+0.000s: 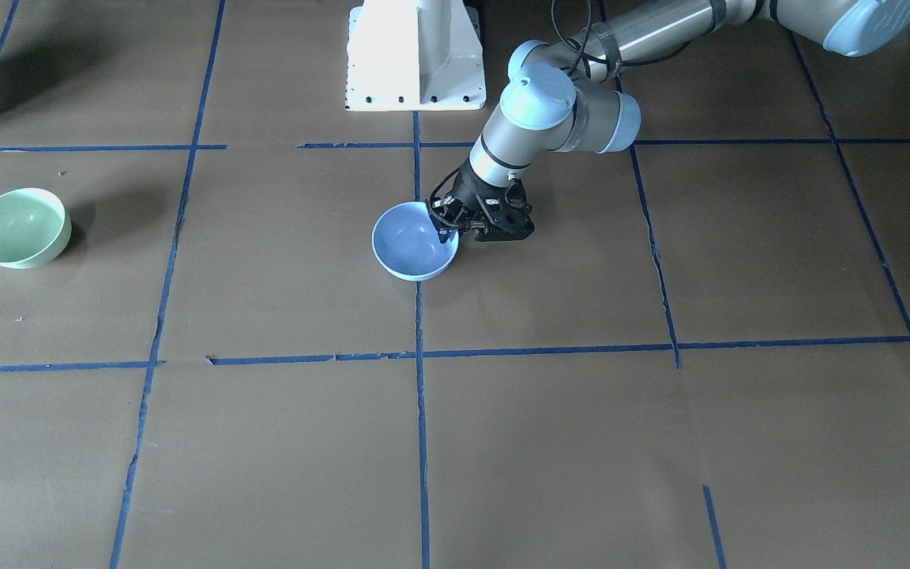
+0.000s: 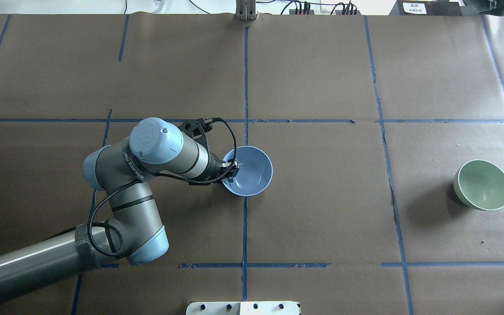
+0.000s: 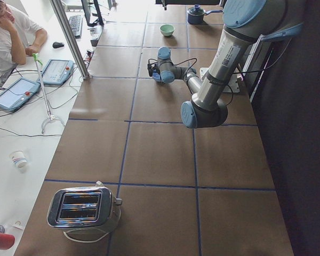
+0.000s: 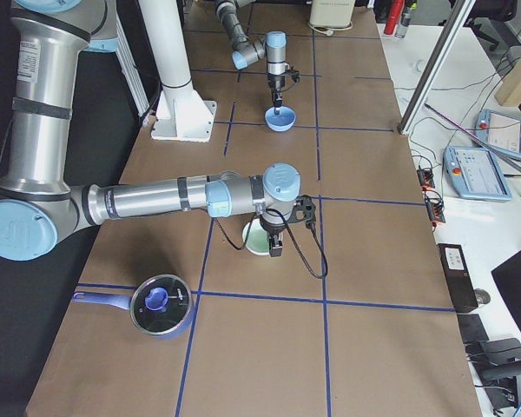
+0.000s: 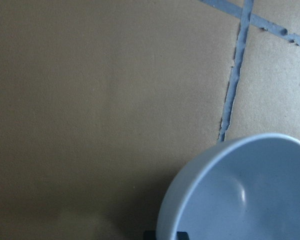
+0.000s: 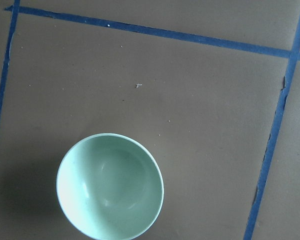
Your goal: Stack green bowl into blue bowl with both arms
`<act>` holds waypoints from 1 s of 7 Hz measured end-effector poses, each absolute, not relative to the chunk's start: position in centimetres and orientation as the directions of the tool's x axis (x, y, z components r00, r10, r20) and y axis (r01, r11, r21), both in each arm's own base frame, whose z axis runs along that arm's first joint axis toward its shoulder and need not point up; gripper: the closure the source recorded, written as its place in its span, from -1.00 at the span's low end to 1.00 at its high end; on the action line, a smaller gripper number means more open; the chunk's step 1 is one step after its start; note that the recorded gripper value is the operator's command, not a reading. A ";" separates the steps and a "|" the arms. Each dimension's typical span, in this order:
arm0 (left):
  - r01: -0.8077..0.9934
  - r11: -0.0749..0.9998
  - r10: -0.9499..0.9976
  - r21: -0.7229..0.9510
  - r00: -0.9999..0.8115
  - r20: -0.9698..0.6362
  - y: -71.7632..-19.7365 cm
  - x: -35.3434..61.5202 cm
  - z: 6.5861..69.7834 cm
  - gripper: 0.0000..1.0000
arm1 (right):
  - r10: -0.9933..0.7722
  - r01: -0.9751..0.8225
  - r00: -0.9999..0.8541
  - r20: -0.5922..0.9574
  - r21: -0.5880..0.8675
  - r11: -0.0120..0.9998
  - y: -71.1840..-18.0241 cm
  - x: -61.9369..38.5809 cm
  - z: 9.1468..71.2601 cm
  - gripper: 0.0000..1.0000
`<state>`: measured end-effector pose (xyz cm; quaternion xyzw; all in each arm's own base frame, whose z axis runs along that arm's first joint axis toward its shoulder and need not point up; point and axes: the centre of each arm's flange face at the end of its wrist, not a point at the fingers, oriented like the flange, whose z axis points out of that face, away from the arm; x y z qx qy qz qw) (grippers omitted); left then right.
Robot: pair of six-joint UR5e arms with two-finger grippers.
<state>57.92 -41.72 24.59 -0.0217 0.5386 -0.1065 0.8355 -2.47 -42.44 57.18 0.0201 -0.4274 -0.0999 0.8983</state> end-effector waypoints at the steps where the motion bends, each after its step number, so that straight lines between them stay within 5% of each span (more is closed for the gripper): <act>1: 0.158 0.976 -0.199 -0.148 0.390 -0.899 -41.7 57.5 24.2 -0.99 | -0.200 0.163 0.613 0.764 0.126 0.979 -42.6 -2.6 57.0 -0.99; 5: 0.235 0.965 -0.177 -0.113 0.274 -0.945 -43.4 48.2 20.2 -0.99 | -0.141 0.086 0.611 0.779 0.111 0.990 -43.2 -10.1 55.3 -0.99; 7: 0.251 0.961 -0.182 -0.113 0.273 -0.945 -44.1 47.2 20.5 -0.99 | -0.088 0.026 0.620 0.780 0.092 0.995 -41.0 -11.6 60.6 -0.99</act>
